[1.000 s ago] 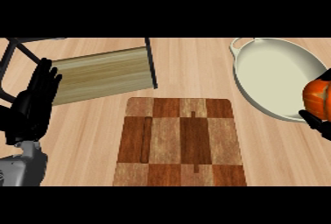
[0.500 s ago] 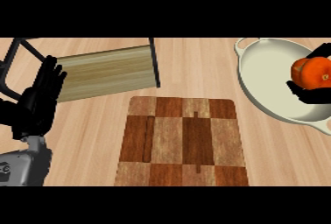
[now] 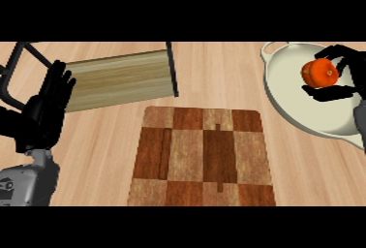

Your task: Pick the squash from the cutting board and place it in the pot

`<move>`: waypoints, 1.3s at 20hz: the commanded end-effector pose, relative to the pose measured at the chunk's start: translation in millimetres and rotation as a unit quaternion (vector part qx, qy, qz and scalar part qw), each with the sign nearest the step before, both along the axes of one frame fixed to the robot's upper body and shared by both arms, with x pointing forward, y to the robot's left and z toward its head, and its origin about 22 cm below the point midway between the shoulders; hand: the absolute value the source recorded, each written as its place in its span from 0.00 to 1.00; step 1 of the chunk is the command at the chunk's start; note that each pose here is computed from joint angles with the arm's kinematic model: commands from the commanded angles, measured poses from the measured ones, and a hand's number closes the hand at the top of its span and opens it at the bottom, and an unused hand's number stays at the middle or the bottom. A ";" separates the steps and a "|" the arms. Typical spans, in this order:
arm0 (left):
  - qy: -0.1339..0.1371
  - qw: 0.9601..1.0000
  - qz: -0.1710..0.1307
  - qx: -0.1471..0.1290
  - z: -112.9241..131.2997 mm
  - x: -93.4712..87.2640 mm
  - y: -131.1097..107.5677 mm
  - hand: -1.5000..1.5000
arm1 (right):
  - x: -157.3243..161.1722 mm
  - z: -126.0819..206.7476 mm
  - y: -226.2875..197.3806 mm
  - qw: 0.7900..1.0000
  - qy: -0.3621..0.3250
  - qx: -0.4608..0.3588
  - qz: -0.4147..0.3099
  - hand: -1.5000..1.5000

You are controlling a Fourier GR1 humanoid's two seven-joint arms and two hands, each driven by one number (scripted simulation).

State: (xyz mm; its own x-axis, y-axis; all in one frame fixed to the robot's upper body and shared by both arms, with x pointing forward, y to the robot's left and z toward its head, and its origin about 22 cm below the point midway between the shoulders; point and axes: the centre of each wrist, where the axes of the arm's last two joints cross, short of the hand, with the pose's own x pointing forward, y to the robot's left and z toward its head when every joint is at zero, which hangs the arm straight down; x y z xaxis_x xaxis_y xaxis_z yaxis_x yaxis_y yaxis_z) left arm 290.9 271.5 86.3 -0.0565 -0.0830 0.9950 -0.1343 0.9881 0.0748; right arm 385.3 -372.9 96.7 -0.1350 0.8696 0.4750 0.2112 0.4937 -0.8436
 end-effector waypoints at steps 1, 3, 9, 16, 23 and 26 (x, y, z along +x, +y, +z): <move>0.003 1.000 -0.001 -0.008 -11.7 0.1 -2.5 0.50 | 17.6 -24.2 13.9 0.997 0.063 0.043 0.008 0.00; 0.000 1.000 -0.002 -0.003 8.0 1.7 -1.0 0.50 | 17.8 -19.5 -1.5 0.992 0.085 0.076 0.044 0.00; 0.003 1.000 0.005 -0.001 -8.6 -6.9 3.0 0.50 | 27.3 -17.3 4.1 0.966 0.043 0.225 0.121 0.00; 0.006 1.000 -0.002 -0.006 9.7 0.2 -3.7 0.50 | 3.6 -16.3 -56.4 0.931 -0.002 0.350 0.101 0.00; -0.006 1.000 0.001 -0.004 10.2 4.2 -9.5 0.50 | -25.2 12.1 -116.0 0.921 0.002 0.378 0.093 0.00; -0.003 1.000 0.001 0.004 2.2 -3.8 -5.2 0.50 | -43.0 6.6 -134.1 0.922 0.010 0.375 0.095 0.00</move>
